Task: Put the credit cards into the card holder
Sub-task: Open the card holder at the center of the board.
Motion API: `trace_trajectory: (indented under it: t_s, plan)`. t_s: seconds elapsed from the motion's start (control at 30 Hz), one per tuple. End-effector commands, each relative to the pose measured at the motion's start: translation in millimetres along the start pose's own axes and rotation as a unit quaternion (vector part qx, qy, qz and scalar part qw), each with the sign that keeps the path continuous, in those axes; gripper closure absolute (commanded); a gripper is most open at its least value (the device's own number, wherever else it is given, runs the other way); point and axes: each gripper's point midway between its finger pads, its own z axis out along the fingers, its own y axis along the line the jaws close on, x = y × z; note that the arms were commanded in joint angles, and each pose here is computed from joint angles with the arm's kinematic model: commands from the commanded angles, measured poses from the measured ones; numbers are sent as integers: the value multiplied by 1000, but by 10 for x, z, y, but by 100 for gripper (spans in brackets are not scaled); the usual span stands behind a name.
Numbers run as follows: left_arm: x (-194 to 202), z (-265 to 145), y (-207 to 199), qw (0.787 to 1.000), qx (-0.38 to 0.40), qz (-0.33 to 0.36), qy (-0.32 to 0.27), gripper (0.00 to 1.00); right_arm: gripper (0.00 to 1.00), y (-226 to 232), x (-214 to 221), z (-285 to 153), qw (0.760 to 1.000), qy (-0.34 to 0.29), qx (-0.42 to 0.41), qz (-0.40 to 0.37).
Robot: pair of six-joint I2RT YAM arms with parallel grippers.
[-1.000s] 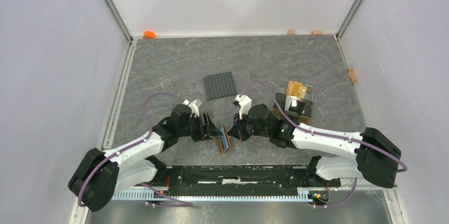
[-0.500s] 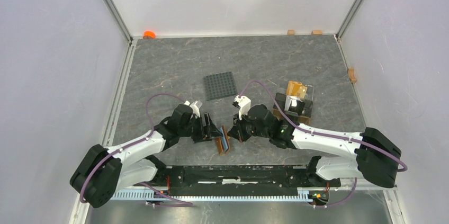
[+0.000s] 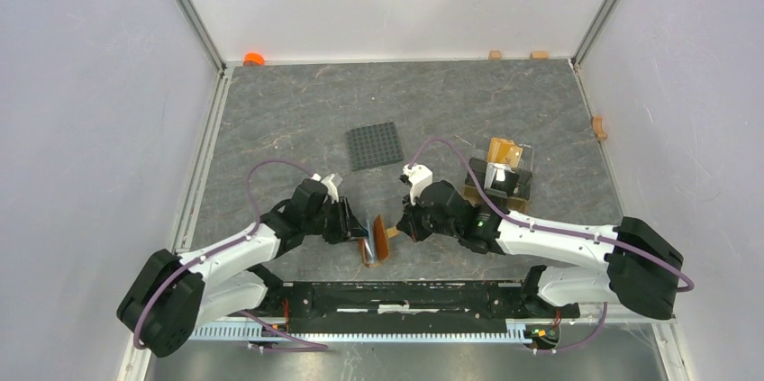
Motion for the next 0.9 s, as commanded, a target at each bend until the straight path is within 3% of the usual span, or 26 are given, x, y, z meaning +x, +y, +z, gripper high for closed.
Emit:
trace_trajectory:
  t_s: [0.0,0.33,0.5,0.63,0.73,0.87]
  plan:
    - [84,-71,230,999,-46,20,-2,69,100,-369,34,-49,995,3,98,-17]
    - [141,-81,229,1000,-25,6,-12,98,99,-620,249,3,990,36,139,-15]
    - [69,-107,21,999,22,8,-26,98,61,-477,-34,-134,993,0,116,-21]
    - [26,-150,-66,999,37,12,-37,98,44,-300,-266,-266,996,-41,78,-21]
    - [39,-149,-50,999,37,9,-37,98,39,-97,-335,-275,998,-61,25,-15]
    - [58,-138,-41,999,37,7,-33,98,39,197,-350,-213,997,-71,-38,-4]
